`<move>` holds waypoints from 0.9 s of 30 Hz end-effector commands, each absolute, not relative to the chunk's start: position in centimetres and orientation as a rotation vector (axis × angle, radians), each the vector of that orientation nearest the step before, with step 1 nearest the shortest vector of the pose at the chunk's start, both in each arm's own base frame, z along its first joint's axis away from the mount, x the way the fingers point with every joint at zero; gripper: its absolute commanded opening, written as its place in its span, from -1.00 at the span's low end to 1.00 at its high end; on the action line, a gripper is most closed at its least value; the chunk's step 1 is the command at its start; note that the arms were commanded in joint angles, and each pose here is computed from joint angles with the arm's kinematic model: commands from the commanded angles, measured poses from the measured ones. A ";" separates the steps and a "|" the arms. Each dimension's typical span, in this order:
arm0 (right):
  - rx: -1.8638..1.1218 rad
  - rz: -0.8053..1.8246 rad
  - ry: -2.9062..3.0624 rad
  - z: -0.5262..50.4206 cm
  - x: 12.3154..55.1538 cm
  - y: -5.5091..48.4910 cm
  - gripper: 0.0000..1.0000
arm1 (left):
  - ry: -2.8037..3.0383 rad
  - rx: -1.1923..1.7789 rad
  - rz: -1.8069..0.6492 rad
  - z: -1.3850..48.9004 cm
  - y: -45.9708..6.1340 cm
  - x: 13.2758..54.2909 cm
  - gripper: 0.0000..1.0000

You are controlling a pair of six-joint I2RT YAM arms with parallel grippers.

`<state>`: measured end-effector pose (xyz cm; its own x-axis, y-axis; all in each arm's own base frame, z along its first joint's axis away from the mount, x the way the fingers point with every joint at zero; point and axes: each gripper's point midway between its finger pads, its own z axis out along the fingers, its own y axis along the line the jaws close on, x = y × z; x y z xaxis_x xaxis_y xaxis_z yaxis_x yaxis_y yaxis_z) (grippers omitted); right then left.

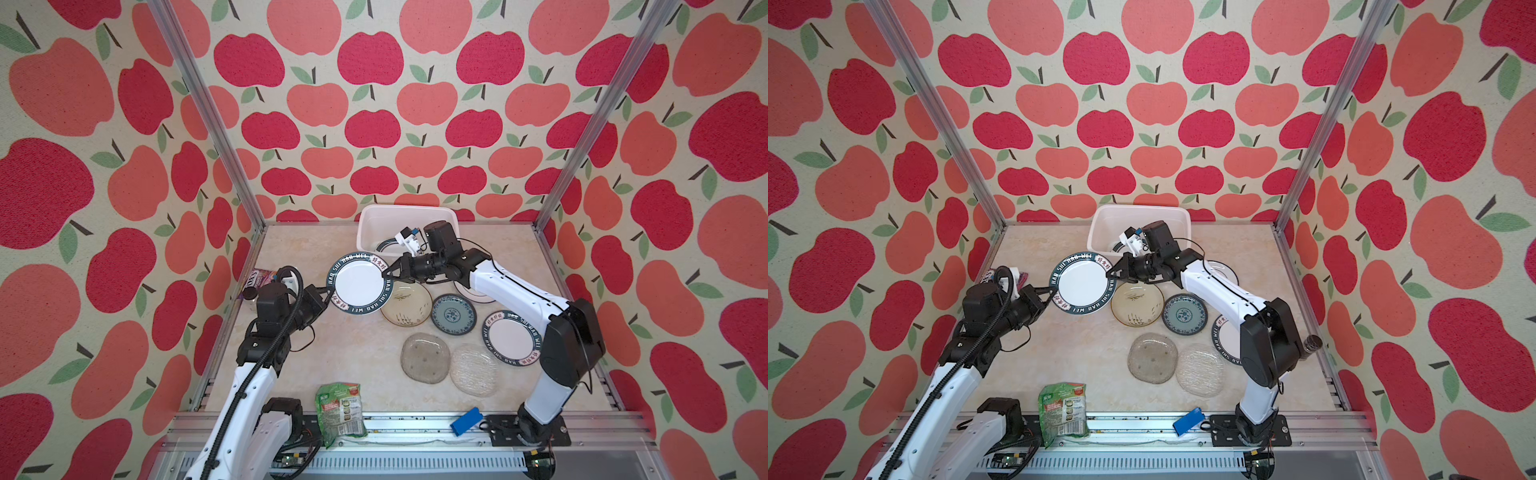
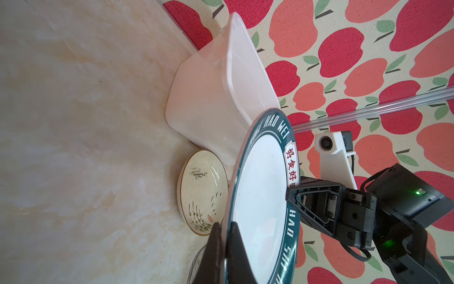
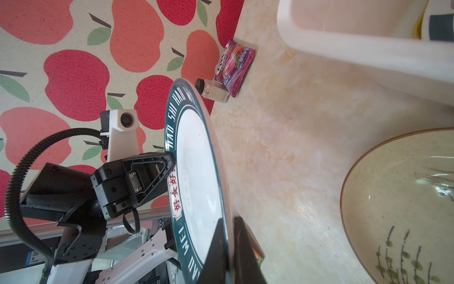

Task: Place the plates into the plastic bin on the countertop
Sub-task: Place the plate in the plastic bin.

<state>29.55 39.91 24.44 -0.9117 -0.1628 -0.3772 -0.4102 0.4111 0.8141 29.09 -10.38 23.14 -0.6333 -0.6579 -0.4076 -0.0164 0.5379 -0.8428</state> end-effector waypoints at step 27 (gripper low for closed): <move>0.002 1.388 2.316 33.6 50.3 32.5 -1.00 | 2.053 -0.535 -0.996 29.6 -6.8 45.7 0.98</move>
